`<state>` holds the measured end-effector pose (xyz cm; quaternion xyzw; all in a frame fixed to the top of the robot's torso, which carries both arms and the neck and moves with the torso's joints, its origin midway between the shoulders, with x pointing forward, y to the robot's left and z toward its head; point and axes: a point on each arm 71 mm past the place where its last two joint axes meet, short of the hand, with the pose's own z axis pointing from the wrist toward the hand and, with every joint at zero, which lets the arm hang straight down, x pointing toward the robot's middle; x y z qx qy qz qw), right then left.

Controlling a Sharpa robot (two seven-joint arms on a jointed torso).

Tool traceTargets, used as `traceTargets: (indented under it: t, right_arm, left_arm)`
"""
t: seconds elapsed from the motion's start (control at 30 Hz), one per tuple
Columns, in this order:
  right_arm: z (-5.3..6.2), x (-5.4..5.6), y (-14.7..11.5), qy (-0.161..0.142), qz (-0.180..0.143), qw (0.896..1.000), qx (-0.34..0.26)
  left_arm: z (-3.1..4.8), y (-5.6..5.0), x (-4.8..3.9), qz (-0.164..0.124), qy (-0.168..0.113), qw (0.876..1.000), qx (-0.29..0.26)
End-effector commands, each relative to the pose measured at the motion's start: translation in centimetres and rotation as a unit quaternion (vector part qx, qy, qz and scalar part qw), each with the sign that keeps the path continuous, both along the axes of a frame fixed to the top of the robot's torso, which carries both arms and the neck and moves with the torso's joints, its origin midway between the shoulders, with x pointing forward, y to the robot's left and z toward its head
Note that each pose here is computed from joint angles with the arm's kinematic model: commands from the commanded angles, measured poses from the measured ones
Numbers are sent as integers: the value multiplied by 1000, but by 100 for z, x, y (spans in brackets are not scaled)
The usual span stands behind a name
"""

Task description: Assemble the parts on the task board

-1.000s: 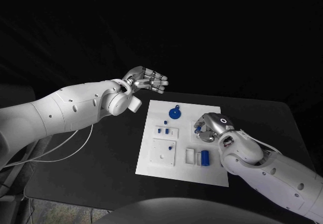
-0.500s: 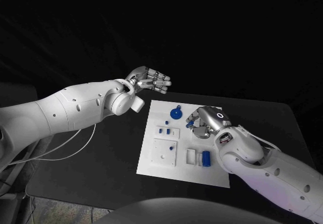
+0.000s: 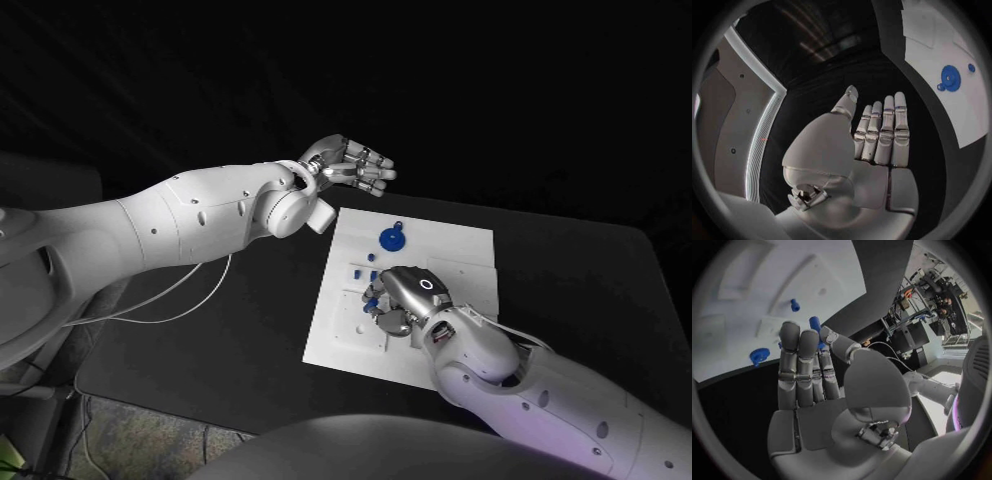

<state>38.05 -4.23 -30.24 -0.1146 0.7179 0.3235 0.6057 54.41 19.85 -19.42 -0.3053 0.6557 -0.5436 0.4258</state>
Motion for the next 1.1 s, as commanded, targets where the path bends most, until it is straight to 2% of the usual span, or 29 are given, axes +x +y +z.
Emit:
traceTargets:
  t: [0.03, 0.57, 0.83, 1.1]
  right_arm:
    - [-63, -48, 76, 1, 21, 1000, -4]
    - [-287, -177, 202, 26, 44, 998, -32]
    - [-315, -182, 192, 25, 42, 998, -40]
    - [-308, -165, 160, 14, 24, 999, -37]
  left_arm:
    - [23, -47, 5, -6, -11, 1000, -2]
    - [11, -94, 22, -13, -8, 1000, 0]
    - [10, -58, 24, -10, -8, 1000, 2]
    - [9, -31, 25, -8, -8, 1000, 3]
